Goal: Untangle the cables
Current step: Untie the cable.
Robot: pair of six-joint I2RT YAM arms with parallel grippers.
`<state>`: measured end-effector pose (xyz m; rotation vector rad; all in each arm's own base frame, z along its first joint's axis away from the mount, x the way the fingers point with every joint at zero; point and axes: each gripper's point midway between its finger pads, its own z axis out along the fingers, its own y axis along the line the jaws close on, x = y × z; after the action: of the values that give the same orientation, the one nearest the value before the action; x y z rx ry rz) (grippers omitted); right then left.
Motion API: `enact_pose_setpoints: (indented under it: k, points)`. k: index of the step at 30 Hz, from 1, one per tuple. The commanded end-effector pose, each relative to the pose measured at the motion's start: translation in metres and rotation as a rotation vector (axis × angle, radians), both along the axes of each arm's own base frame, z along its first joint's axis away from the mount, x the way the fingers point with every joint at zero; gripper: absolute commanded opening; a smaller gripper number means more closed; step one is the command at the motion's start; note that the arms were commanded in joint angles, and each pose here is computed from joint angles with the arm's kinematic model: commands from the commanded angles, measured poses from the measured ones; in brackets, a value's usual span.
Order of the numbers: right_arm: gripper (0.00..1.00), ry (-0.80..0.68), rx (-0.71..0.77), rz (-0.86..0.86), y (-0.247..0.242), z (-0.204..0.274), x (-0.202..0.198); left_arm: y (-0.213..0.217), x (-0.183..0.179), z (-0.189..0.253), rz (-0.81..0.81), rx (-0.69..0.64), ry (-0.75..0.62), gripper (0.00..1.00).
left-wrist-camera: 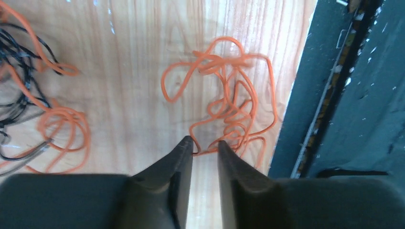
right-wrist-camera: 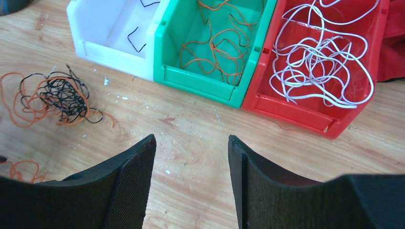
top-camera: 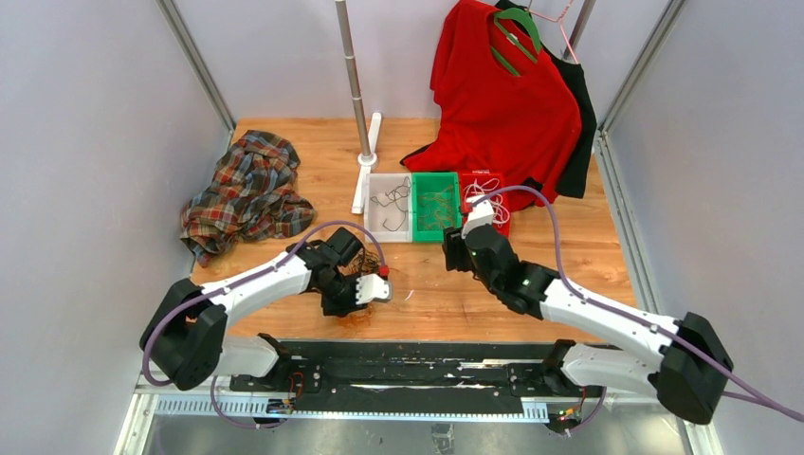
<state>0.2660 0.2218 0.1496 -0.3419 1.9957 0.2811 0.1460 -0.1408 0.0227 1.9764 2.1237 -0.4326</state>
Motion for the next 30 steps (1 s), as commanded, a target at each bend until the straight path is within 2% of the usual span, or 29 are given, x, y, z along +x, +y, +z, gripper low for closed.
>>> enact_pose_setpoints:
  k: [1,3,4,11,14,18,22,27,30]
  points:
    - [0.56,0.048,-0.014,0.037,-0.009,-0.007,-0.026,-0.018,0.027,0.026,0.034,-0.077,-0.117,0.17]
    - [0.54,0.048,-0.013,0.064,-0.007,-0.004,-0.033,-0.026,0.029,0.047,0.041,-0.131,-0.145,0.03]
    - [0.53,0.047,-0.016,0.077,-0.005,-0.003,-0.037,-0.029,0.03,0.058,0.037,-0.155,-0.156,0.01]
    - [0.54,-0.019,0.014,0.2,0.037,0.015,-0.059,-0.037,0.021,0.135,0.034,-0.273,-0.2,0.01]
    - [0.56,-0.042,0.017,0.205,0.054,0.017,-0.066,-0.038,0.016,0.144,0.034,-0.314,-0.212,0.0]
    - [0.61,-0.119,0.088,0.306,0.084,0.032,-0.082,-0.036,0.023,0.155,0.074,-0.303,-0.243,0.01]
    - [0.67,-0.216,0.184,0.441,0.111,0.064,-0.096,-0.041,0.029,0.192,0.075,-0.357,-0.298,0.0]
    - [0.69,-0.276,0.262,0.588,0.143,0.098,-0.109,-0.038,0.027,0.223,0.084,-0.362,-0.309,0.0]
    - [0.69,-0.298,0.298,0.612,0.152,0.109,-0.111,-0.035,0.025,0.236,0.093,-0.347,-0.305,0.0]
